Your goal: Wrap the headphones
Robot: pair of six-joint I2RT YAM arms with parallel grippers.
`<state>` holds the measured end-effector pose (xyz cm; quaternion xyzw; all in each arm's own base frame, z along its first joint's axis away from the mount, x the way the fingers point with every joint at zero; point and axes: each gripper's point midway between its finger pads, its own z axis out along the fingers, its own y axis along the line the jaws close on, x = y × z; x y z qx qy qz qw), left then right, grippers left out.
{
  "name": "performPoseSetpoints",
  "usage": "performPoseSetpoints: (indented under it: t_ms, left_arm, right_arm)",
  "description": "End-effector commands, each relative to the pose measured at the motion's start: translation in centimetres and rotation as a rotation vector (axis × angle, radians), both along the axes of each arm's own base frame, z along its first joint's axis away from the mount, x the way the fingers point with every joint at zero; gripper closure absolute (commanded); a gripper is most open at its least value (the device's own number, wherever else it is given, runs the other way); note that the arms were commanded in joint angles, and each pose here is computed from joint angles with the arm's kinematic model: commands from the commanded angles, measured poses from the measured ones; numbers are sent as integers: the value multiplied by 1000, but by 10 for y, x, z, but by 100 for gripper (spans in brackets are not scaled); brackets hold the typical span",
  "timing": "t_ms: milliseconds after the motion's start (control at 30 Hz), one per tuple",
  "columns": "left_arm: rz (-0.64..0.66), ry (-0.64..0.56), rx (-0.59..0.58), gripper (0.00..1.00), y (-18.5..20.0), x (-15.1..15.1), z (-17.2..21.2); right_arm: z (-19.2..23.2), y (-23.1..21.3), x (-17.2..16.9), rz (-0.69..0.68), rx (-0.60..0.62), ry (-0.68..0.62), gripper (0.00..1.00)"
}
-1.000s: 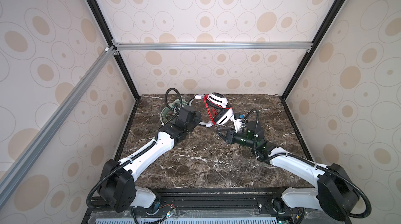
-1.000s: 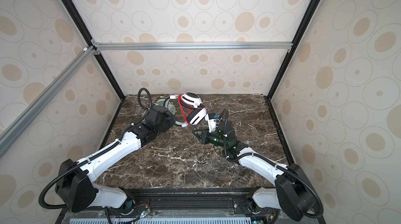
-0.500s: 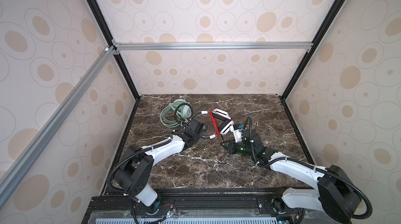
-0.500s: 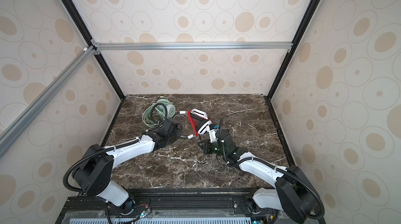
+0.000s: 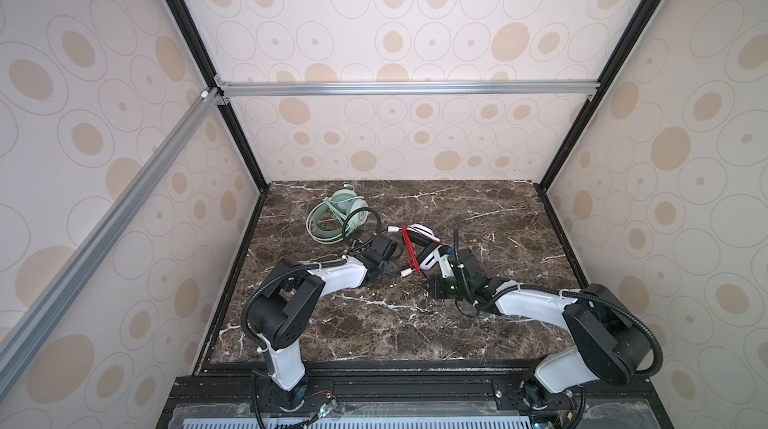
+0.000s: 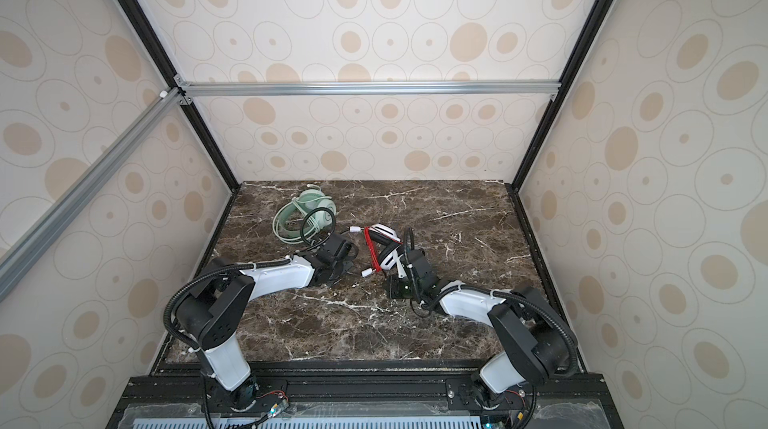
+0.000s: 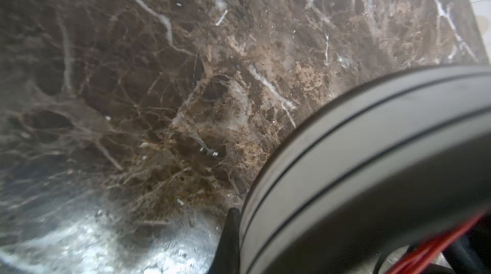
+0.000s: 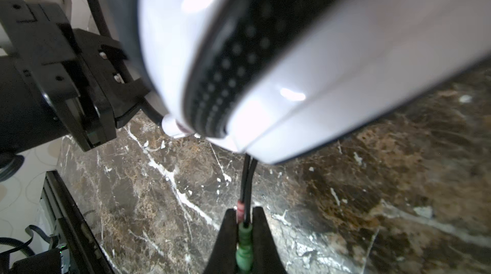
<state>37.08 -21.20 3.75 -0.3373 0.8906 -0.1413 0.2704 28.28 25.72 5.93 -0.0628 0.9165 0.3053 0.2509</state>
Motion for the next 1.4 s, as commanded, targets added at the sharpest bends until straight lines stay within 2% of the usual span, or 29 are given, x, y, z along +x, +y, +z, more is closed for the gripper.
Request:
performPoseSetpoints:
  t_ms: [0, 233, 400, 533, 633, 767, 900, 1033, 1133, 1267, 1367]
  left_arm:
    - [29, -78, 29, 100, -6, 29, 27]
    - [-27, -3, 117, 100, -22, 50, 8]
    - [-58, 12, 154, 100, -37, 73, 3]
    - [-81, 22, 165, 100, -47, 95, -3]
    - [-102, 47, 164, 100, -52, 109, -12]
    - [-129, 83, 169, 100, -56, 126, -25]
    - [-166, 111, 170, 100, -61, 139, -36]
    - [-216, 130, 175, 100, -65, 147, -44]
    - [-250, 188, 172, 100, -63, 149, -52]
    - [-325, 230, 151, 96, -64, 152, -58]
    - [-393, 185, 127, 80, -71, 154, -50]
  right_arm:
    - [-1, 0, 5, 1, -41, -14, 93]
    - [-9, -9, 18, -5, -104, 5, 85]
    - [-5, -29, 35, -54, -62, 37, 66]
    - [13, -49, 34, -83, -75, -27, 56]
    - [26, -75, 28, -148, -141, -58, 54]
    - [58, -110, 18, -259, -164, -174, 55]
    - [84, -139, 4, -315, -217, -280, 51]
    - [89, -161, -4, -349, -305, -332, 49]
    - [87, -166, -7, -353, -323, -340, 49]
    - [80, -163, -6, -343, -320, -331, 49]
    - [75, -161, -6, -328, -321, -317, 49]
